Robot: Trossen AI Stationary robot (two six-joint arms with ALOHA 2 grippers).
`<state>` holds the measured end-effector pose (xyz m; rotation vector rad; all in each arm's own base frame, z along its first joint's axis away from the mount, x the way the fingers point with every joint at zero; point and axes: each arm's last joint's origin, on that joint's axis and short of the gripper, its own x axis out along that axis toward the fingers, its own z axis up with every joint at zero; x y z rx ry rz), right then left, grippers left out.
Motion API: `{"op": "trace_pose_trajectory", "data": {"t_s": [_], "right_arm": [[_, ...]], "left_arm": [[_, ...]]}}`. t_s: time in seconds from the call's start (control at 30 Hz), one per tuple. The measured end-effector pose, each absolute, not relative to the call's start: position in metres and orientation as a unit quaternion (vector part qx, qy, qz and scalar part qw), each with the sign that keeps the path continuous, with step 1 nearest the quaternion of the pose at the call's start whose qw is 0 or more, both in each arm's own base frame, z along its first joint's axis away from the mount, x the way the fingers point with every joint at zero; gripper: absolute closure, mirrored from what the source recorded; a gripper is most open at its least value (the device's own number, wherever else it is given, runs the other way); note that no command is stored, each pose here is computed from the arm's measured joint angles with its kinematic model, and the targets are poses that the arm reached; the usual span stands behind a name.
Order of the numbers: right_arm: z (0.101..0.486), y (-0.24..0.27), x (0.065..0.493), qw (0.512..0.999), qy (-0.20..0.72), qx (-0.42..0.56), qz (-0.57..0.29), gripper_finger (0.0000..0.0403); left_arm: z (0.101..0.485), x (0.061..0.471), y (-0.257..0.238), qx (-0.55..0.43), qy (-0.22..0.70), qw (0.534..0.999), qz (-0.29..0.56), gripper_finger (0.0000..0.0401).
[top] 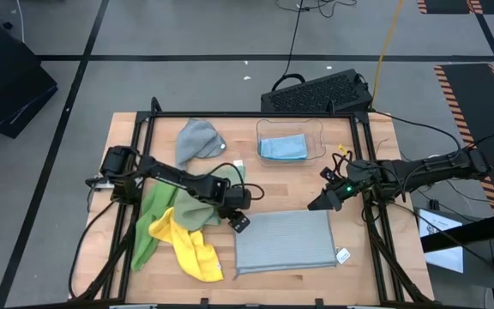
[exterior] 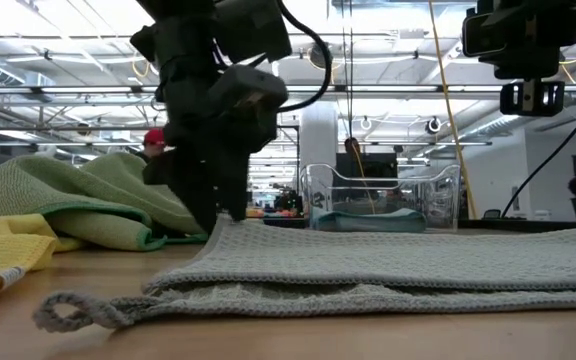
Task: Fold microfiber towels
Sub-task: Fold the light gray towel
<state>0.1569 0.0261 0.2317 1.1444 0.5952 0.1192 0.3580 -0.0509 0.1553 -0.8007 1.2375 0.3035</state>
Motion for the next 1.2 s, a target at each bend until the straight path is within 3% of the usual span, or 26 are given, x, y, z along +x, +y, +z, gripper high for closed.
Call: {"op": "trace_pose_trajectory", "data": {"t_s": [0.27, 0.6, 0.87, 1.0, 1.2], "right_arm": [[0.232, 0.026, 0.157, 0.799, 0.277, 0.531, 0.056, 0.0298], [0.232, 0.026, 0.157, 0.803, 0.277, 0.524, 0.058, 0.0298], [0.231, 0.026, 0.158, 0.806, 0.278, 0.519, 0.057, 0.0298], [0.229, 0.026, 0.159, 0.809, 0.282, 0.512, 0.056, 0.0298], [0.227, 0.027, 0.161, 0.809, 0.289, 0.509, 0.052, 0.0298]], "left_arm": [[0.150, 0.360, -0.056, -0.340, 0.564, 0.742, 0.121, 0.0260], [0.134, 0.368, -0.067, -0.339, 0.566, 0.745, 0.097, 0.0274], [0.140, 0.367, -0.067, -0.366, 0.563, 0.734, 0.103, 0.0340], [0.140, 0.368, -0.067, -0.377, 0.561, 0.730, 0.105, 0.0317], [0.141, 0.369, -0.061, -0.423, 0.557, 0.704, 0.122, 0.0238]]}}
